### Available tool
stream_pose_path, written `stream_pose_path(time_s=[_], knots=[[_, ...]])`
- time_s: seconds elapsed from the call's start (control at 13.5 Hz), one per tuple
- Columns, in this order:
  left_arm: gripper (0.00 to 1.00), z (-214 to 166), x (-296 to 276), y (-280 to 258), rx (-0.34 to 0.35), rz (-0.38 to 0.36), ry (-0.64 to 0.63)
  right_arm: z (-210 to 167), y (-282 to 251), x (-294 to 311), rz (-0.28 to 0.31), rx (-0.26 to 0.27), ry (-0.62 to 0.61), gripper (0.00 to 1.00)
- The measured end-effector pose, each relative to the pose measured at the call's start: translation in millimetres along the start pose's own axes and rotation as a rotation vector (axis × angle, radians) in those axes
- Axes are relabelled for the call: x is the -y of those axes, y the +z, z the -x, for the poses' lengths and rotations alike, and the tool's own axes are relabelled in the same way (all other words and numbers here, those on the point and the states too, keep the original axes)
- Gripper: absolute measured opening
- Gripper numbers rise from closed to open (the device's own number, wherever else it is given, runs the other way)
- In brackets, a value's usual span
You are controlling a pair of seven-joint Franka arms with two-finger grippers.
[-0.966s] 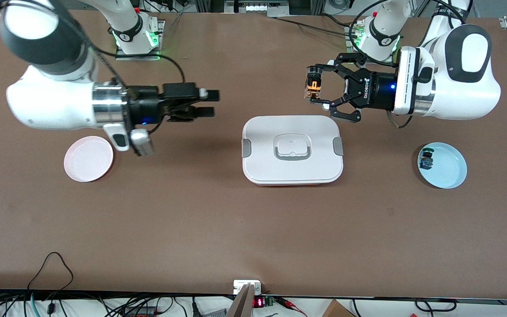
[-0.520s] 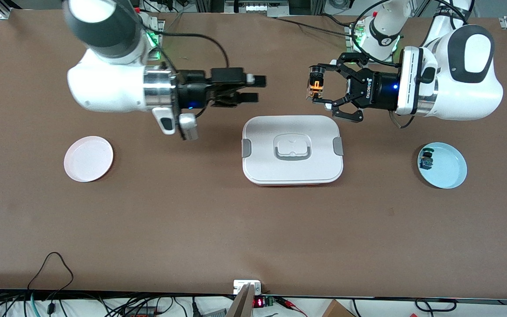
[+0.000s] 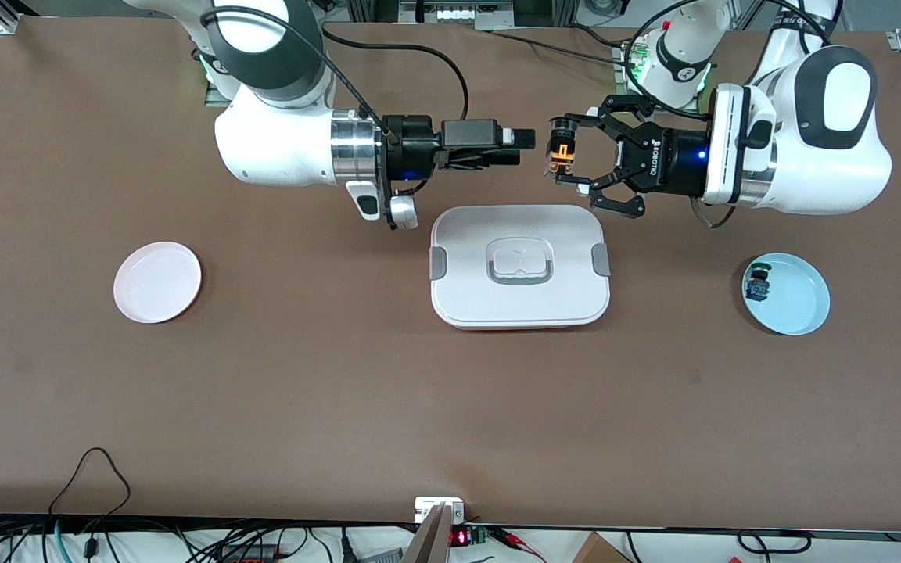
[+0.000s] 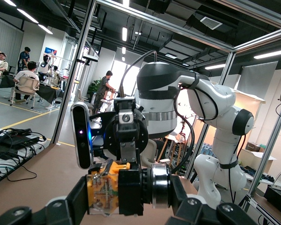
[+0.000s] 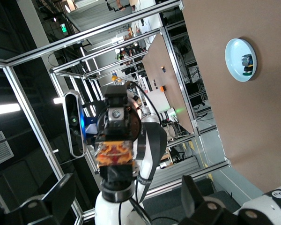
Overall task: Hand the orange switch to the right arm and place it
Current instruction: 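Reach the right gripper toward the orange switch held by the left gripper, then close the right gripper on the orange switch and open the left gripper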
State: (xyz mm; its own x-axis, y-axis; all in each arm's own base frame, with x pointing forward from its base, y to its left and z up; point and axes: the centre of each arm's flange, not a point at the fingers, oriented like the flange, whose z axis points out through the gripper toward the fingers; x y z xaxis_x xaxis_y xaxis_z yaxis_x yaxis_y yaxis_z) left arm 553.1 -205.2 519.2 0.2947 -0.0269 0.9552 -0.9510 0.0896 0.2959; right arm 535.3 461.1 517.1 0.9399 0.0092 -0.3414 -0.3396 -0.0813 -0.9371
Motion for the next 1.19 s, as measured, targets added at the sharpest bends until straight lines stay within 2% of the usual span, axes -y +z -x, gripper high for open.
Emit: stream_pose_path(time_s=[0.3, 0.97, 1.19], knots=[[0.72, 1, 0, 0, 0.000, 0.000, 0.006, 6, 14, -4, -0.012, -0.038, 0.007, 1.00], [0.72, 1, 0, 0, 0.000, 0.000, 0.008, 12, 19, 8, -0.036, -0.064, -0.012, 1.00], [0.72, 1, 0, 0, 0.000, 0.000, 0.008, 13, 21, 7, -0.032, -0.066, -0.066, 1.00]])
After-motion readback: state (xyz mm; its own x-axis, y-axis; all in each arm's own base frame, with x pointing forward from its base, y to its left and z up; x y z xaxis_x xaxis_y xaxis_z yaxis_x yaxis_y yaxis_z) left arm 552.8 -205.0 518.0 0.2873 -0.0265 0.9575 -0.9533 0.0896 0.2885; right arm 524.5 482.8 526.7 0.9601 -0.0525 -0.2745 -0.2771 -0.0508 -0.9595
